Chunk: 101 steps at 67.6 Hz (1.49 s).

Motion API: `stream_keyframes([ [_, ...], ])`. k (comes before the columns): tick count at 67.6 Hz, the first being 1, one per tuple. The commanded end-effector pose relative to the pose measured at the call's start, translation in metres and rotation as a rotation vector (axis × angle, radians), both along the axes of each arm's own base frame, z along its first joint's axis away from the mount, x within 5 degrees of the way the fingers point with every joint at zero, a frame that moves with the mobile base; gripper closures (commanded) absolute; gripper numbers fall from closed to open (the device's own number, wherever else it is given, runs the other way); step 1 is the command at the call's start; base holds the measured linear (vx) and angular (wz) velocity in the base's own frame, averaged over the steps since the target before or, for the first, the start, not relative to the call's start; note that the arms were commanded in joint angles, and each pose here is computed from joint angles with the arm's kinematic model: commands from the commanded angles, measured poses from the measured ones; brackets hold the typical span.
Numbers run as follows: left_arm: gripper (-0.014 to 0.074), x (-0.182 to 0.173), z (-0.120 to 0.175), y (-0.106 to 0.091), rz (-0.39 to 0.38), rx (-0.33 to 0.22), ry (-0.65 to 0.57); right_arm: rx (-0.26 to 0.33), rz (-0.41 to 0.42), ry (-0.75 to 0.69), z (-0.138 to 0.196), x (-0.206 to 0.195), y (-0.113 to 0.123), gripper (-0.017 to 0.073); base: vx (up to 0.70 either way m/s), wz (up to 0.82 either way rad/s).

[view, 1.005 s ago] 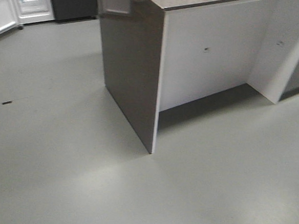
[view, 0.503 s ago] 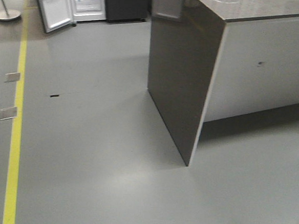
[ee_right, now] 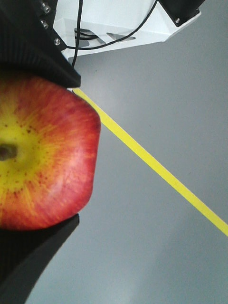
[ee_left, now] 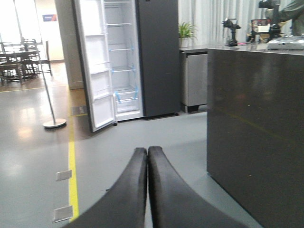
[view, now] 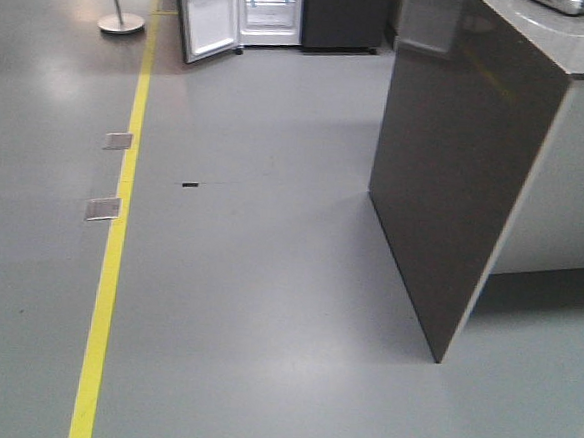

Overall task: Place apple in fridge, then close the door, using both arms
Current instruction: 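Drive the base away from the counter holding the apple in the right gripper, then drive the base toward the open refrigerator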

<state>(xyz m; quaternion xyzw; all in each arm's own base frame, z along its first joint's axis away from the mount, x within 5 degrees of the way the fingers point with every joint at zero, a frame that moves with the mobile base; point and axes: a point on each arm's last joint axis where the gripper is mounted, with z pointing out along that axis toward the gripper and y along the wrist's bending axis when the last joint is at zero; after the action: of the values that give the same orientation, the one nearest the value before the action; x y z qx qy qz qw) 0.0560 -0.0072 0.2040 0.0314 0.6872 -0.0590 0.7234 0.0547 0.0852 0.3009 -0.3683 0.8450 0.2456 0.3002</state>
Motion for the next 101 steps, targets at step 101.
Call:
stream_keyframes([
  [101,0.06,-0.0011,0.003,0.0001,-0.003,-0.016,-0.072,0.064,-0.007,-0.046,0.0116,0.0021,0.0024,0.0347,0.11,0.11],
])
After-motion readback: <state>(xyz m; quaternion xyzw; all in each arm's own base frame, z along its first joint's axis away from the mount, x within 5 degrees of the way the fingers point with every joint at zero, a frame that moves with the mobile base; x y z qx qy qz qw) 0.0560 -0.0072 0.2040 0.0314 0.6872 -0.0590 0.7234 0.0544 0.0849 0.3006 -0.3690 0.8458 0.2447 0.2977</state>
